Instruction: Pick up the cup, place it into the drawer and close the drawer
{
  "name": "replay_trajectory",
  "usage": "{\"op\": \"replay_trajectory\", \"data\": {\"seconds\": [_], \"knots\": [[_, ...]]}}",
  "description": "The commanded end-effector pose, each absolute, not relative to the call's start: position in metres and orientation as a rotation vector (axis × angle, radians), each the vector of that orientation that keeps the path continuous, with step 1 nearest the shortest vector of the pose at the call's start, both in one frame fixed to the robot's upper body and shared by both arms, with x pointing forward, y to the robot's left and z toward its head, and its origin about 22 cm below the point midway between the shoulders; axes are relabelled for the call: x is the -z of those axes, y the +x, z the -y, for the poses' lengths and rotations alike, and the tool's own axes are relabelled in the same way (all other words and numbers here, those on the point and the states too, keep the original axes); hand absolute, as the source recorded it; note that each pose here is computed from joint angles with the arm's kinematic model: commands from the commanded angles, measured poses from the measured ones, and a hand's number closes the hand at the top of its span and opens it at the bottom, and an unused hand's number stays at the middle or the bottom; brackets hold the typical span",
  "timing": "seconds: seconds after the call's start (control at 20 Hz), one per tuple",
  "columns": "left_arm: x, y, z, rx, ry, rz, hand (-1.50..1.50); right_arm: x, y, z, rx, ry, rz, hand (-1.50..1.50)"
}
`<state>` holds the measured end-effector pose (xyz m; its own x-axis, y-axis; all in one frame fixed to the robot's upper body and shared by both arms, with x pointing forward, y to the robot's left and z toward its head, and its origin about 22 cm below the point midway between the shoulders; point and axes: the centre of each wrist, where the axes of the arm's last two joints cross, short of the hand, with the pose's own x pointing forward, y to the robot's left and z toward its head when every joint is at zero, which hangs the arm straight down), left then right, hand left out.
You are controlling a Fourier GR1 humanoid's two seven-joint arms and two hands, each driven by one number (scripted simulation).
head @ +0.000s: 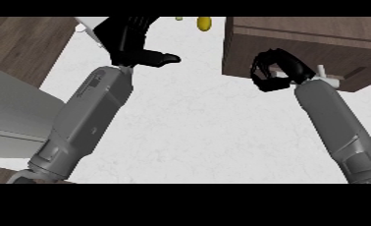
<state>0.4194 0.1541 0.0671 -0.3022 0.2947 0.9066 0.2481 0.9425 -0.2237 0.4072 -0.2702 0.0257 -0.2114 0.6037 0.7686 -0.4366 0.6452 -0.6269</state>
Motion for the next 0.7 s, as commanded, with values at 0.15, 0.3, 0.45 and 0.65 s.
{"op": "replay_trajectory", "data": {"seconds": [0.15, 0.3, 0.45, 0.65], "knots": [[-0.066, 0.415, -0.155, -0.015, -0.438, 1.893, -1.50, -0.114, 0.442, 0.297, -0.814, -0.343, 1.614, 1.50], [-0.055, 0.412, -0.169, -0.029, -0.422, 1.884, -1.50, -0.116, 0.438, 0.311, -0.816, -0.330, 1.625, 1.50], [-0.057, 0.410, -0.155, -0.021, -0.461, 1.880, -1.50, -0.120, 0.439, 0.310, -0.806, -0.314, 1.637, 1.50], [-0.053, 0.408, -0.164, -0.028, -0.464, 1.880, -1.50, -0.124, 0.436, 0.319, -0.790, -0.291, 1.637, 1.50]]}}
